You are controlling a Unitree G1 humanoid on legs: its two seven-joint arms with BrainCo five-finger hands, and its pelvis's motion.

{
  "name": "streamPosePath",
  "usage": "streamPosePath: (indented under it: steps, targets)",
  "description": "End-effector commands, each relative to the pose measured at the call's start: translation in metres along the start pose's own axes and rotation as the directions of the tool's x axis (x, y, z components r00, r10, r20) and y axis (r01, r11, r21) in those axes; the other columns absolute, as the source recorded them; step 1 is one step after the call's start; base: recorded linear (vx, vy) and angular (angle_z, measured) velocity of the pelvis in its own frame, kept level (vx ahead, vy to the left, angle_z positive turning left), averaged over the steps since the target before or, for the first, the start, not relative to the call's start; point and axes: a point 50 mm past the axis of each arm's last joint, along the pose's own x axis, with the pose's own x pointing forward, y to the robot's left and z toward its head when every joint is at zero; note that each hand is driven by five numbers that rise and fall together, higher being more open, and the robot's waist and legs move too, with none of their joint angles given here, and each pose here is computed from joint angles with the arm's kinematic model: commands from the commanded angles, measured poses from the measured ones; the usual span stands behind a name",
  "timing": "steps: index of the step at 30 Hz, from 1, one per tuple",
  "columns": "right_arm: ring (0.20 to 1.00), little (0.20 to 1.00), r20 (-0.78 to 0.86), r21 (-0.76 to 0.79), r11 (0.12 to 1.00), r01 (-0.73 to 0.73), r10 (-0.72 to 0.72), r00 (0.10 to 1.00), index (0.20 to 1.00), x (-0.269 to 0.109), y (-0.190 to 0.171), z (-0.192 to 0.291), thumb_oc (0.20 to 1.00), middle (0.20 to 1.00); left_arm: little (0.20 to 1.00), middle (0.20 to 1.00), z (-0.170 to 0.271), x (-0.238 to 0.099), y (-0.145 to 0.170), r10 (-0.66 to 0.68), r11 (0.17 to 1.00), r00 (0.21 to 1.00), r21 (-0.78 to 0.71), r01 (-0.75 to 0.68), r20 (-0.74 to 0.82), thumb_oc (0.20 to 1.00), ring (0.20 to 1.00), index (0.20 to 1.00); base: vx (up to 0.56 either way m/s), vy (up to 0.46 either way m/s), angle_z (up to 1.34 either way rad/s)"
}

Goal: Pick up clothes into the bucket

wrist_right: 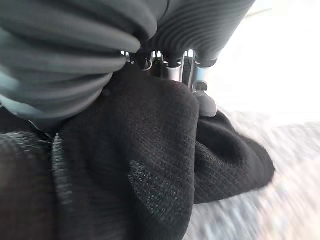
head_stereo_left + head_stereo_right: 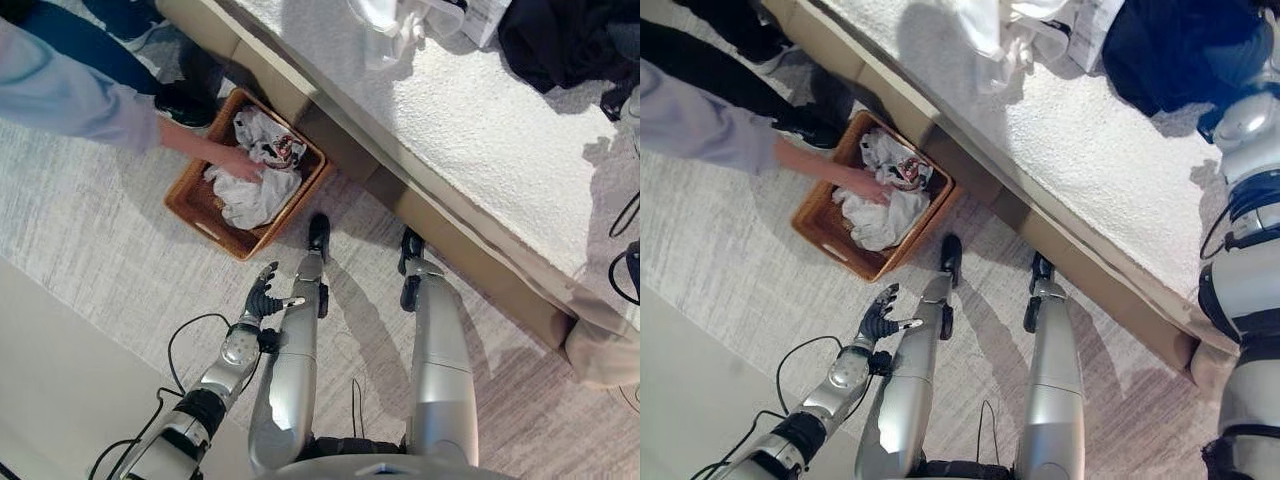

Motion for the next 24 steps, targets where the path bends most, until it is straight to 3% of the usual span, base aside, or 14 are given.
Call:
streamPosePath:
  steps: [1,6,13,21,24]
  targets:
    - [0.2,0.2,0.185,0.076,0.983,0.166,-0.178,0.967,0.2,0.01,-0.051,0.043,0.2,0.2,1.0,1.0,-0.005,-0.005,0.023,0.078,0.997,0.997,0.002,-0.078,0.011,1.0,1.0,1.0,-0.03,0.023,-0.09]
    - [0.2,0.2,0.31,0.147,0.957,0.251,-0.285,0.907,0.2,0.008,-0.082,0.073,0.2,0.2,1.0,1.0,0.006,-0.004,0.041,0.11,0.994,0.992,0.0,-0.11,0.069,1.0,1.0,1.0,0.0,0.018,-0.13]
    - [0.2,0.2,0.351,0.201,0.941,0.273,-0.329,0.876,0.2,0.004,-0.101,0.08,0.2,0.2,1.0,1.0,0.033,-0.003,0.057,0.092,0.996,0.977,-0.01,-0.091,0.194,1.0,1.0,1.0,0.09,0.007,-0.12]
    - [0.2,0.2,0.475,0.225,0.97,0.092,-0.191,0.859,0.2,-0.011,-0.064,0.093,0.2,0.2,1.0,1.0,0.062,-0.006,0.056,-0.02,0.997,0.952,-0.061,0.041,0.304,1.0,1.0,1.0,0.12,0.03,-0.18]
    - [0.2,0.2,0.54,0.195,0.98,-0.039,-0.075,0.838,0.2,-0.027,-0.044,0.089,0.2,0.2,1.0,1.0,0.079,-0.004,0.052,-0.077,0.994,0.931,-0.045,0.1,0.357,1.0,1.0,1.0,0.11,0.007,-0.12]
